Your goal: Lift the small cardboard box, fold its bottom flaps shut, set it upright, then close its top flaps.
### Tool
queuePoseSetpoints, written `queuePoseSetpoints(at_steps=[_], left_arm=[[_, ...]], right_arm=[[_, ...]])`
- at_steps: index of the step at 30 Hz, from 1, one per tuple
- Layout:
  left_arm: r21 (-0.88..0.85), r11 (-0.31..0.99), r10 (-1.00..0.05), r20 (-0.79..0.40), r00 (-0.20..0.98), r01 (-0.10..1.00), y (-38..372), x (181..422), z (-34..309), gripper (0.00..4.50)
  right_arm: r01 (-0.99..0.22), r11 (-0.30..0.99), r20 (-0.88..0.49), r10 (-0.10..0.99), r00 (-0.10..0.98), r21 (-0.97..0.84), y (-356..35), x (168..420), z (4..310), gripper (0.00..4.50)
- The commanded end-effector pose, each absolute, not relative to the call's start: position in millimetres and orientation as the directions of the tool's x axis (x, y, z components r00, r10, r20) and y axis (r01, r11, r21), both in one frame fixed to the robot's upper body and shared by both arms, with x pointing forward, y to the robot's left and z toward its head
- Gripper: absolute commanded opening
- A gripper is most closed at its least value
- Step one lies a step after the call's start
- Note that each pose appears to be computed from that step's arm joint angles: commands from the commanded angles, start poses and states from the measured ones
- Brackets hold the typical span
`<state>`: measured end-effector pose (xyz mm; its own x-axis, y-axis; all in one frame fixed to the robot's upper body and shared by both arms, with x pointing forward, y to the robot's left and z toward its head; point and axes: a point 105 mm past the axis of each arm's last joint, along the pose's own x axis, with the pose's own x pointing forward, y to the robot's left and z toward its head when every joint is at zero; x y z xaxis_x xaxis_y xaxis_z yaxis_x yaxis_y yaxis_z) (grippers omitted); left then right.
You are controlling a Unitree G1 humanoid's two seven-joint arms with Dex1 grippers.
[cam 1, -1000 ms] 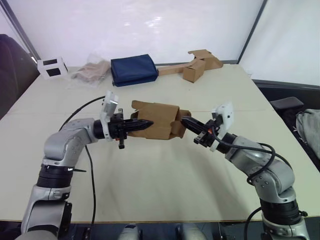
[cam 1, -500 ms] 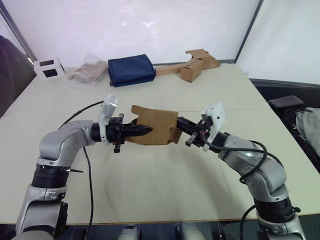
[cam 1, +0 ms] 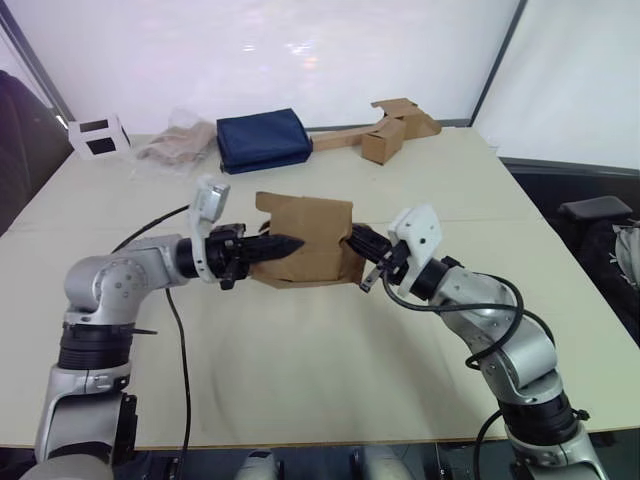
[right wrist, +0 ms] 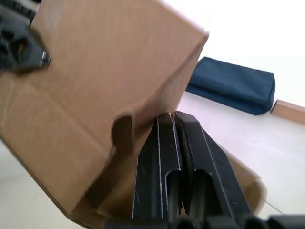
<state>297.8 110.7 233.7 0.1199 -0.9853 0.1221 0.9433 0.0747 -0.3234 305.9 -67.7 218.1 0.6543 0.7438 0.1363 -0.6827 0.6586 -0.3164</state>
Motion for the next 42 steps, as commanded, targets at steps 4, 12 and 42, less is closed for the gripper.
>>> queuePoseSetpoints(at_steps=[4, 12, 42], left_arm=[[-0.257, 0.141, -0.973, 0.140, 0.181, 0.956, 122.6, 308.8, 244.9, 0.00], [-0.225, 0.112, -0.978, 0.150, 0.148, 0.968, 116.3, 306.2, 252.0, 0.00], [-0.266, 0.046, -0.977, 0.187, 0.098, 0.963, 105.7, 294.7, 258.4, 0.00]], right_arm=[[-0.713, 0.638, 0.129, 0.764, 0.632, -0.291, -90.9, 290.4, 221.6, 0.07], [-0.774, 0.631, 0.059, 0.776, 0.628, -0.051, -111.8, 275.9, 202.7, 0.07], [-0.883, 0.469, 0.109, 0.879, 0.464, -0.028, -65.1, 263.3, 210.3, 0.07]])
